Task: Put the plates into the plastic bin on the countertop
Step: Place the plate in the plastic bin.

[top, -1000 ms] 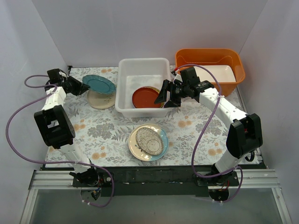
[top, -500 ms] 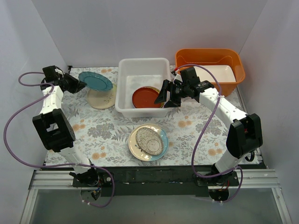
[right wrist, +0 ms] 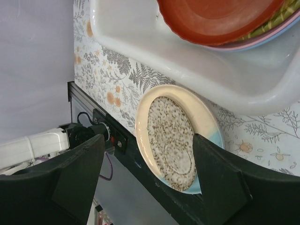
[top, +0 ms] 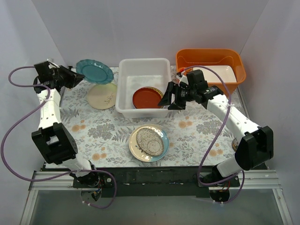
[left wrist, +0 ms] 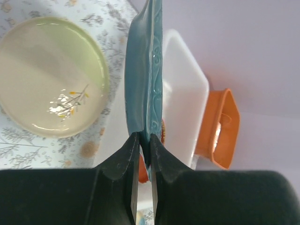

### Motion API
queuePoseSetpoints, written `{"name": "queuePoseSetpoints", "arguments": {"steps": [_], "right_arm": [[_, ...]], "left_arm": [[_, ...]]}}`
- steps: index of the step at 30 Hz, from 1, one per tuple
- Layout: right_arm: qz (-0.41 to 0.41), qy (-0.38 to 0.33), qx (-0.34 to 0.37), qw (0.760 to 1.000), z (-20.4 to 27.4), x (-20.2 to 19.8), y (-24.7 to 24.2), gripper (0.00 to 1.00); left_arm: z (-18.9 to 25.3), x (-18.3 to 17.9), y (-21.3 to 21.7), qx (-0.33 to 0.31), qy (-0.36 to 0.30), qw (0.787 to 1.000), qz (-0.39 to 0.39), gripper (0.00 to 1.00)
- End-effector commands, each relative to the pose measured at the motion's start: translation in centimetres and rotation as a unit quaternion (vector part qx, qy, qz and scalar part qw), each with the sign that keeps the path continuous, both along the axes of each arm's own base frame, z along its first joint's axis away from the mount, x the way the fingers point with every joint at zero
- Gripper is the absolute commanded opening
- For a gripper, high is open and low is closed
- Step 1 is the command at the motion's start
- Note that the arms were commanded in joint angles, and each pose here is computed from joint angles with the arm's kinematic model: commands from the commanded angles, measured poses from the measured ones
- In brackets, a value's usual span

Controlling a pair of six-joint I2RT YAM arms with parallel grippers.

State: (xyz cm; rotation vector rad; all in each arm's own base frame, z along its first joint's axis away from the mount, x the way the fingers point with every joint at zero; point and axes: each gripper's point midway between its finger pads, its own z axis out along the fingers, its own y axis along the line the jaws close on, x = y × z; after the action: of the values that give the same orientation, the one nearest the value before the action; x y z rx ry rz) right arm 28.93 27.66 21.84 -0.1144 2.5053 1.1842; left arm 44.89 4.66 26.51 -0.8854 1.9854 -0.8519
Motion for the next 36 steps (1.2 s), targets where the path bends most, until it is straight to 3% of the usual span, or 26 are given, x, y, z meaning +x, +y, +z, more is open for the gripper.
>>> {"name": "queuePoseSetpoints", "arguments": {"steps": [1, 18, 36], "right_arm": [[-0.007, -0.021, 0.006, 1.0, 1.2, -1.6, -0.8, 0.83], [-0.001, -0.048, -0.005, 0.999, 0.2, -5.6, -3.4, 0.83], [-0.001, -0.082, -0.017, 0.996, -0.1, -6.6, -4.7, 0.84]], "left_arm": [[9.6, -2.9, -3.3, -0.013, -0.14, 0.988, -0.065, 0.0], [10.6, -10.3, -7.8, -0.05, -0.195, 0.972, -0.118, 0.0], [9.5, -11.2, -8.6, -0.054, -0.194, 0.969, -0.14, 0.0]]}}
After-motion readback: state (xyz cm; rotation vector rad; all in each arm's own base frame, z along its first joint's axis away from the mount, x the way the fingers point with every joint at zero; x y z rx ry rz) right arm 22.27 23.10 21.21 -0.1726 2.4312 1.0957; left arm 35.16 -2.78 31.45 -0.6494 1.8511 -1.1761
